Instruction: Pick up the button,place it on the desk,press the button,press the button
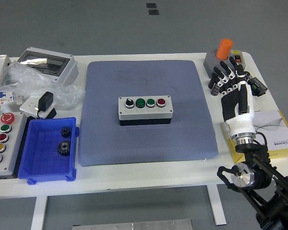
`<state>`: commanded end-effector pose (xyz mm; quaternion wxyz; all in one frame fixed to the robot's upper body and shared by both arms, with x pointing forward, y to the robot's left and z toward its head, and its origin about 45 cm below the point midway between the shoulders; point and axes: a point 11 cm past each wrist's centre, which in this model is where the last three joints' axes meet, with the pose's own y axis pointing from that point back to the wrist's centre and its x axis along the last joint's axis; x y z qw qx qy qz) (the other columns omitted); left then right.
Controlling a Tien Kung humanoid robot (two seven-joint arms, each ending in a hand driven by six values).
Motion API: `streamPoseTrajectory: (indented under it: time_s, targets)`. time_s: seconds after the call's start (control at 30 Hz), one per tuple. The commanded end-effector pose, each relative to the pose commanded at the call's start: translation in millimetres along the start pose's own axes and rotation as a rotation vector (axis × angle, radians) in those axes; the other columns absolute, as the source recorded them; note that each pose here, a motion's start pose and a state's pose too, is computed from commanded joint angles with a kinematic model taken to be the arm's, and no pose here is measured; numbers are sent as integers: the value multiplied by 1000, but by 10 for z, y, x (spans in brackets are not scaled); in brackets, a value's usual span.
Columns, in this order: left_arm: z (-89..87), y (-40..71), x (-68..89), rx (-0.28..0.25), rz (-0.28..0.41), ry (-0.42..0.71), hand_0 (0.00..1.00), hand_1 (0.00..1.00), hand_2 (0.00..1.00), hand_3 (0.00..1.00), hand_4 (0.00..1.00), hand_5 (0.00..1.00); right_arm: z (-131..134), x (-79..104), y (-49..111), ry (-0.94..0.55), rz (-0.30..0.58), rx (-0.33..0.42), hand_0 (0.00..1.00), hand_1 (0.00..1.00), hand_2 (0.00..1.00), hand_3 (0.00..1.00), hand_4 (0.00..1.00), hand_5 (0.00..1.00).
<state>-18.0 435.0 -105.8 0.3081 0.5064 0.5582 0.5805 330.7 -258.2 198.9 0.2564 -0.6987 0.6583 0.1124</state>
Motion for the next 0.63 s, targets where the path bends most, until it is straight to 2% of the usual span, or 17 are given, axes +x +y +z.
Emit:
streamPoseTrajectory:
  time_s: [0.17,0.2,0.33,0.37,0.4,0.47,0.53,0.63]
  targets:
    - [31,-1,11,-32,14,7,720,716,596,659,523,148,-23,-331,-44,-239,-116,-19,806,736,778,836,894,998]
    - [37,-1,13,-37,16,7,712,705,596,663,546,173,-56,-401,-63,-281,-139,-14,766,675,748,877,911,998]
    - [66,3,21,-56,24,9,712,705,596,663,546,173,-162,-554,-106,-371,-208,12,766,675,748,877,911,998]
    - [74,4,23,-61,26,9,712,705,596,663,546,173,-185,-577,-109,-377,-226,20,766,675,748,877,911,998]
    - [79,4,25,-65,28,10,704,693,585,660,541,167,-202,-590,-109,-378,-242,27,691,649,729,807,910,998]
    - [85,5,30,-70,31,11,704,693,585,660,541,167,-233,-577,-112,-356,-256,45,691,649,729,807,910,998]
    - [88,5,35,-74,34,11,704,693,585,660,541,167,-277,-496,-134,-280,-226,69,691,649,729,807,910,998]
    - [102,7,34,-81,35,10,704,693,585,660,541,167,-325,-391,-153,-134,-166,65,691,649,729,807,910,998]
